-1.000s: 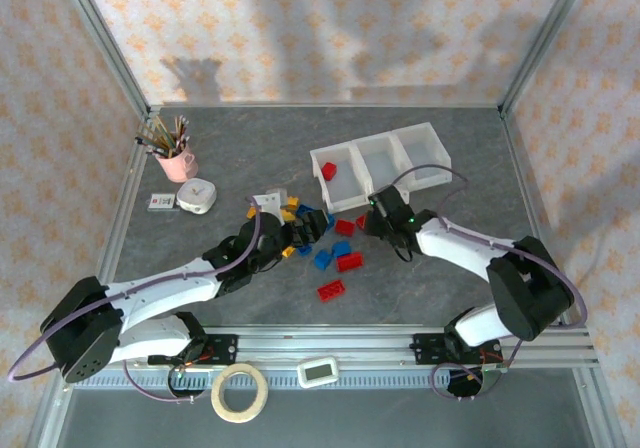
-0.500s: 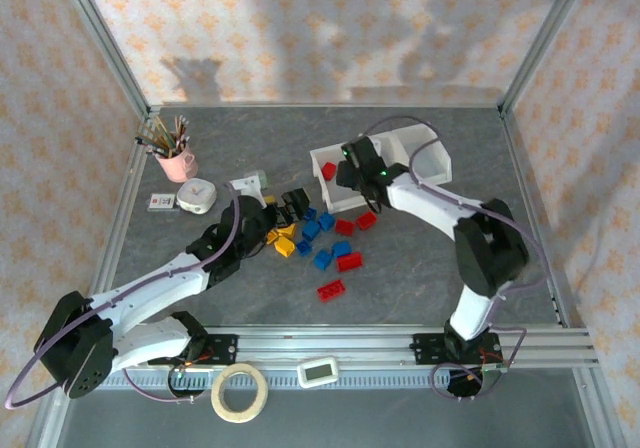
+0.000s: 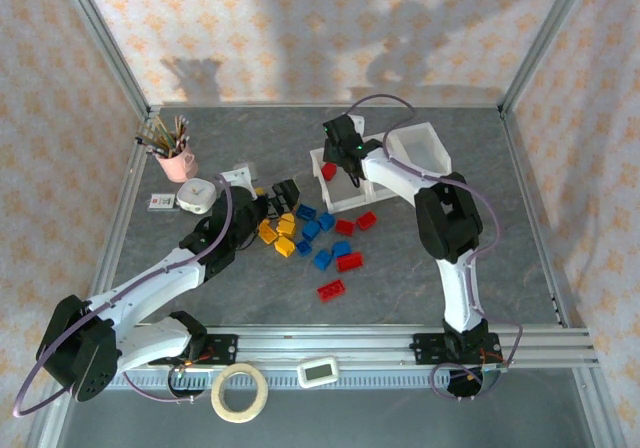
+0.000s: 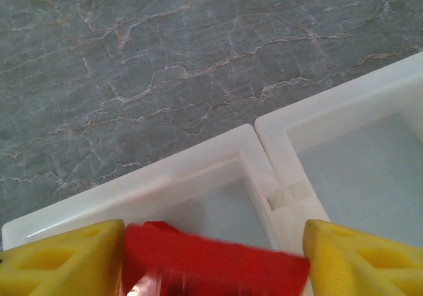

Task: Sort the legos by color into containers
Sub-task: Place the lego in the container, then pick up the lego from the center of the table.

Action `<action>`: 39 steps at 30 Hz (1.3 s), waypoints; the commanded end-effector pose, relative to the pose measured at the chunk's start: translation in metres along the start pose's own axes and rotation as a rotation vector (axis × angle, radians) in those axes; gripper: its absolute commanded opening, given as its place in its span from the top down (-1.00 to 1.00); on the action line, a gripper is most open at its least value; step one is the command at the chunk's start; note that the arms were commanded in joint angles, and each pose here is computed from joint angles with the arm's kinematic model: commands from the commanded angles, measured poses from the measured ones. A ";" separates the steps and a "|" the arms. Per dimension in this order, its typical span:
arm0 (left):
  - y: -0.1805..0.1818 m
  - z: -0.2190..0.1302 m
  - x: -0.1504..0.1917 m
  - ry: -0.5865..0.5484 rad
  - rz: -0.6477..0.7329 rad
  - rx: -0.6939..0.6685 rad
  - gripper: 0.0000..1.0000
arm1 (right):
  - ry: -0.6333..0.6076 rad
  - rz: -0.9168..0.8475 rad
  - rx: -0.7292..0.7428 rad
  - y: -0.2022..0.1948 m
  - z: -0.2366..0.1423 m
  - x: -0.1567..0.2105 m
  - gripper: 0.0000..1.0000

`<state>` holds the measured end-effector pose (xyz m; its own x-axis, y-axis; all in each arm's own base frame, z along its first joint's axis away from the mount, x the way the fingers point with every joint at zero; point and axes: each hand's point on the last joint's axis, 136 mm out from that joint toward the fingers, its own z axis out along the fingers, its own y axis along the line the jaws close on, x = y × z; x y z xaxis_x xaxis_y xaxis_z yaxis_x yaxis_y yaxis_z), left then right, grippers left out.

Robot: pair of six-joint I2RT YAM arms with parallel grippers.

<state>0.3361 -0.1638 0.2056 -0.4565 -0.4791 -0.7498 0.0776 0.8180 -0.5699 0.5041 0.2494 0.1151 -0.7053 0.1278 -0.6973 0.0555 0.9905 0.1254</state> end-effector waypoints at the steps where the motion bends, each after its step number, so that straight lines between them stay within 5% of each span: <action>1: -0.009 0.000 -0.008 -0.003 0.019 0.024 -0.98 | -0.036 0.002 0.011 0.000 -0.014 -0.019 -0.47; 9: -0.014 0.000 -0.009 0.006 0.010 0.046 -0.98 | -0.057 0.020 -0.053 -0.001 -0.052 -0.029 -0.55; 22: -0.017 -0.007 0.021 0.096 -0.079 0.133 -0.98 | 0.033 0.074 -0.083 -0.055 -0.107 0.049 -0.64; 39: -0.034 -0.004 0.074 0.178 -0.102 0.159 -0.99 | 0.163 0.144 -0.051 -0.082 -0.092 0.151 -0.76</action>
<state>0.2922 -0.2244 0.1682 -0.6400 -0.4453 -0.6262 0.1624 0.7181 -0.6767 0.3212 0.1767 0.0658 -0.8184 0.2143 -0.5331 0.1102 0.9692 0.2203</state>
